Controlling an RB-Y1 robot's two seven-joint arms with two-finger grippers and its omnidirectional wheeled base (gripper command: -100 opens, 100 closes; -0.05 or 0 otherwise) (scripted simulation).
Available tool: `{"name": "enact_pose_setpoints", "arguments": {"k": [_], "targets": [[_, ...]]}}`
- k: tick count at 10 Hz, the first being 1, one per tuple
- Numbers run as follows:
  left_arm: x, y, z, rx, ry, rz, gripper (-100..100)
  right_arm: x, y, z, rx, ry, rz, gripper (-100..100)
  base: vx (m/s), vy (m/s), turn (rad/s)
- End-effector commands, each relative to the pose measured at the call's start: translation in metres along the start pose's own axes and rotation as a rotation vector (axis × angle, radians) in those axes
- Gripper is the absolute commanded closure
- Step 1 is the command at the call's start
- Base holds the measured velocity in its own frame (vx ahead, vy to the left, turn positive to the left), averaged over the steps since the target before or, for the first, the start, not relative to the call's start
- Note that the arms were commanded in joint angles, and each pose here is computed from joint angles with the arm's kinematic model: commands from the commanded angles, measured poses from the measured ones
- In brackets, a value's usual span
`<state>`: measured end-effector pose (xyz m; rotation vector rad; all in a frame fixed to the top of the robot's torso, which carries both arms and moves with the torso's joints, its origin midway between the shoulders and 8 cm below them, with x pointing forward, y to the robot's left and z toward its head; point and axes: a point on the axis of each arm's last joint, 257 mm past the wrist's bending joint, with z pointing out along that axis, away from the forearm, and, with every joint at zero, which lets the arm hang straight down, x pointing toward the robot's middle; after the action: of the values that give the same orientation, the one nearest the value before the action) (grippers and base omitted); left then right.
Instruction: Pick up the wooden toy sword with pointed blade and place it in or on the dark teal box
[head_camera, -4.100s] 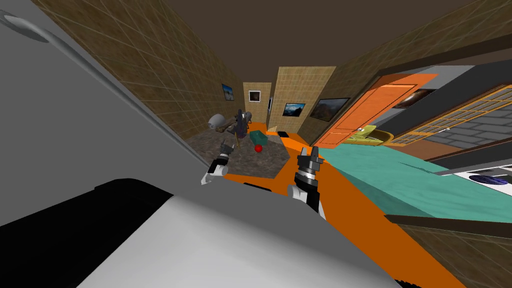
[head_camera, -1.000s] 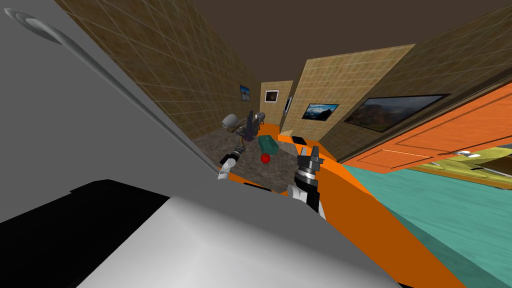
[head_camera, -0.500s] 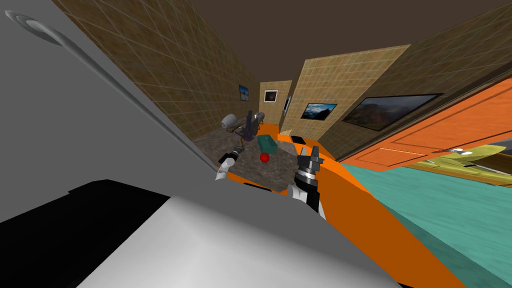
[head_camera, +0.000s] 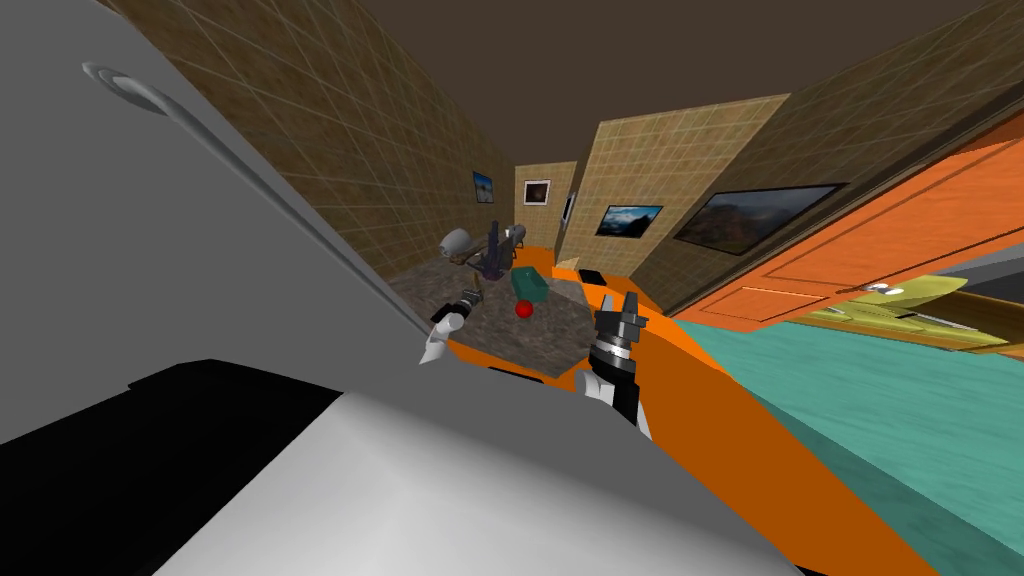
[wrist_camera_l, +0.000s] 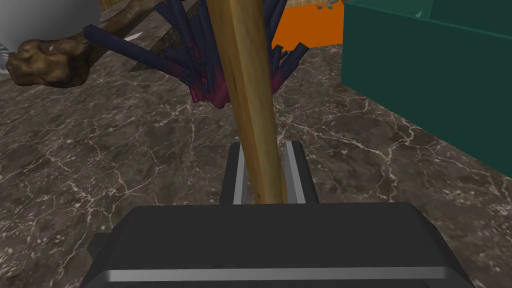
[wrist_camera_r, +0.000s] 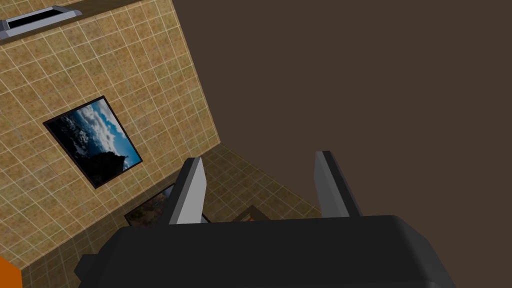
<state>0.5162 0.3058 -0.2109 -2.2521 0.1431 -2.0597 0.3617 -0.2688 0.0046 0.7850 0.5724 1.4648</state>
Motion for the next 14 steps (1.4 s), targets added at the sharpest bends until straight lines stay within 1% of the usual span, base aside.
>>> {"name": "enact_pose_setpoints", "arguments": {"k": [1,5,8,11,14], "targets": [[-0.012,-0.012,0.0,0.01,-0.041,0.005,100,0.0,0.0,0.0,0.0,0.0,0.0,0,-0.141,-0.06,-0.055],[-0.02,-0.045,0.005,0.054,-0.095,-0.001,100,0.0,0.0,0.0,0.0,0.0,0.0,0,-0.125,-0.055,-0.065],[-0.021,-0.07,0.01,0.096,-0.128,-0.02,100,0.0,0.0,0.0,0.0,0.0,0.0,0,-0.097,-0.08,-0.111],[-0.016,-0.097,0.016,0.144,-0.15,-0.044,100,0.0,0.0,0.0,0.0,0.0,0.0,0,-0.059,-0.095,-0.121],[-0.003,-0.123,0.021,0.193,-0.158,-0.071,100,0.0,0.0,0.0,0.0,0.0,0.0,0,-0.024,-0.103,-0.148]]}}
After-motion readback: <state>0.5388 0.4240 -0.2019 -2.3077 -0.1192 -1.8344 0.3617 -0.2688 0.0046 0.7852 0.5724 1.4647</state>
